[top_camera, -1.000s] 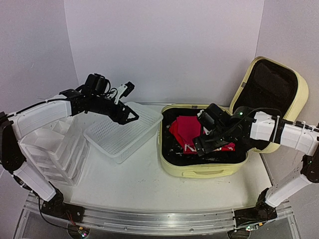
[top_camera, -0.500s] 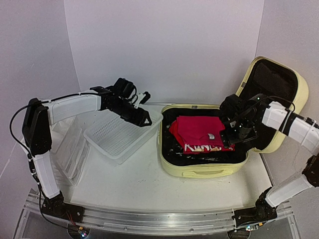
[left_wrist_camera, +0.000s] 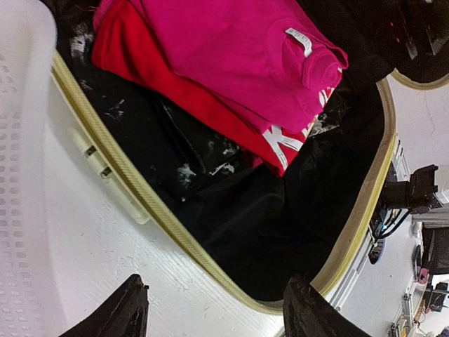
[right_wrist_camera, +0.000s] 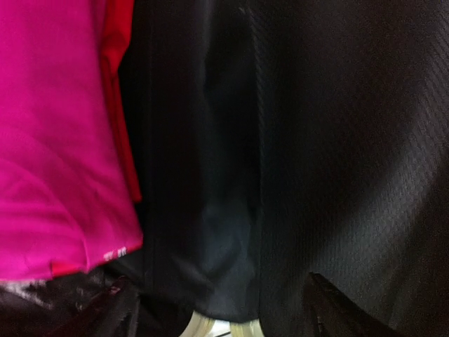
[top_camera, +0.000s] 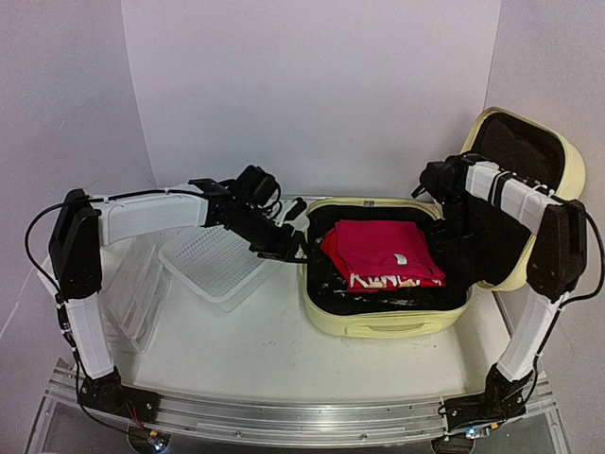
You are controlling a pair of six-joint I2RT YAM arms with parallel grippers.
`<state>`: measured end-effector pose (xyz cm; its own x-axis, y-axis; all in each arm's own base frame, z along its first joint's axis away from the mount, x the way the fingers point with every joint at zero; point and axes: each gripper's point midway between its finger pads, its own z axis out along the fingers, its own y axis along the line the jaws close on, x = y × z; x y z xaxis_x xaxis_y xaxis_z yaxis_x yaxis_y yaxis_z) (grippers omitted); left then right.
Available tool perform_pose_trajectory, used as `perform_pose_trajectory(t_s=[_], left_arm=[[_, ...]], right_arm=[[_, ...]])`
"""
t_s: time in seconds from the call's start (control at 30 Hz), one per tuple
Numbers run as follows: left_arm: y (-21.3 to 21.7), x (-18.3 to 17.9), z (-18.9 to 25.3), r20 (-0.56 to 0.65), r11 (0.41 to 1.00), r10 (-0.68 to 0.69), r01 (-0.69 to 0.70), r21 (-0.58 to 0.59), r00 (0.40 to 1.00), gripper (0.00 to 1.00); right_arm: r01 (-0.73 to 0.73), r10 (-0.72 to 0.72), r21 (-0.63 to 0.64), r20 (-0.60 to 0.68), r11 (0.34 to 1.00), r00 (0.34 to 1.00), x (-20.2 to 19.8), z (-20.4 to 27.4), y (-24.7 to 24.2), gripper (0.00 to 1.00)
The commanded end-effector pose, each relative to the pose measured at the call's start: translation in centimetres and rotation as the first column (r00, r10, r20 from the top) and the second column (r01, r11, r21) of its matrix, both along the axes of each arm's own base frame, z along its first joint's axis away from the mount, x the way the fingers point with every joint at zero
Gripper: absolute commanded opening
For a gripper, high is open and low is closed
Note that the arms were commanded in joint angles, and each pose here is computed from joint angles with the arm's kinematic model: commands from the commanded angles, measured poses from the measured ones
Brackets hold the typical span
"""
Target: Open, take out, and arrange the luggage
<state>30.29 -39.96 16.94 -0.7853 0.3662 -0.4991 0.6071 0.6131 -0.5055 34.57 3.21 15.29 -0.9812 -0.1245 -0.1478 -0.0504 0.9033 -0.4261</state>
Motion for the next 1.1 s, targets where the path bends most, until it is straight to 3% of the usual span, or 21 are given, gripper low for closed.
perform_pose_trajectory(t_s=[0.0,0.23,0.4,0.67,0.93,1.07], left_arm=[[-1.4,0.7,-0.8,0.009,0.999,0.034,-0.034,0.004,0.999,0.65],[-2.8,1.5,-3.7,-0.006,0.998,0.040,-0.039,0.050,0.999,0.51],[-4.5,1.3,-4.8,-0.026,0.999,0.015,-0.013,0.045,1.000,0.38],[-7.6,1.1,-5.9,-0.053,0.999,-0.024,0.025,0.024,0.998,0.26],[-10.4,0.3,-6.1,-0.064,0.998,-0.067,0.066,-0.009,0.996,0.24],[-11.0,0.2,-6.2,-0.061,0.997,-0.073,0.073,-0.011,0.995,0.24]], right_arm=[[-0.051,0.052,-0.046,0.012,0.998,0.999,2.5,0.9,-0.3,0.75],[-0.026,0.023,-0.076,-0.041,0.997,0.999,3.1,-2.3,-1.6,0.69],[0.013,-0.017,-0.108,-0.035,0.994,0.999,2.8,-3.2,-3.4,0.64],[0.085,-0.091,-0.133,-0.044,0.988,0.995,1.5,-4.3,-6.5,0.57],[0.112,-0.110,-0.145,0.021,0.983,0.994,0.3,-1.8,-8.3,0.58],[0.112,-0.107,-0.051,0.105,0.992,0.989,-0.1,1.8,-7.3,0.69]])
